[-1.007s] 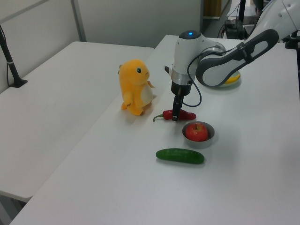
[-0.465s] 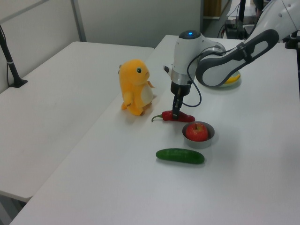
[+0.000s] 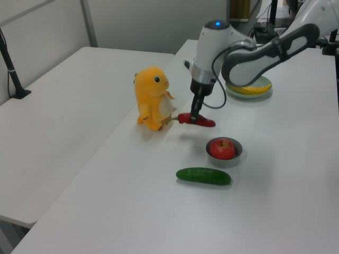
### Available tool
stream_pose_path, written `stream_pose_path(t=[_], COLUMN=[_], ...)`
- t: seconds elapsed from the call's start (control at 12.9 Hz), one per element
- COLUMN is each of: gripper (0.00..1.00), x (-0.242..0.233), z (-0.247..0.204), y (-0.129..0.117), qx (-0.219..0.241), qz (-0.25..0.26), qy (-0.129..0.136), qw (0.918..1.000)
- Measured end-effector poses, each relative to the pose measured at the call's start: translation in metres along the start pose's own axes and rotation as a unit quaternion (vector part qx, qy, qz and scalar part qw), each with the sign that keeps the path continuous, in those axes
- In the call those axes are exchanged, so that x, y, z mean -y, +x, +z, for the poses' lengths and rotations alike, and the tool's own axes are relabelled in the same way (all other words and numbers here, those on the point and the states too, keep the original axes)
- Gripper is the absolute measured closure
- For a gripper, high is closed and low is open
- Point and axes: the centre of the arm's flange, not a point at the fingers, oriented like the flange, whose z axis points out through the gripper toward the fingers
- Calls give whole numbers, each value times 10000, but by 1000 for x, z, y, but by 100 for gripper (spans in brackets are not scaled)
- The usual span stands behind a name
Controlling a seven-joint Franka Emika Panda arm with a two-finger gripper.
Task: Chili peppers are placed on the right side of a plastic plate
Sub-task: 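Lift the chili pepper and carry it toward the green plate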
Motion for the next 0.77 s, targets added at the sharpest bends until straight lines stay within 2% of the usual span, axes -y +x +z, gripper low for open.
stream_pose_path(t=[0.23, 0.31, 0.46, 0.62, 0.77], gripper=[62, 62, 62, 62, 62], x=[-43, -71, -122, -172, -214], z=[-58, -82, -118, -144, -154], y=[6, 5, -3, -15, -26], qx=[-263, -340, -450, -384, -324], qz=[412, 696, 923, 931, 790], qy=[-10, 67, 212, 269, 201], qw=[9988, 9970, 9945, 9946, 9961])
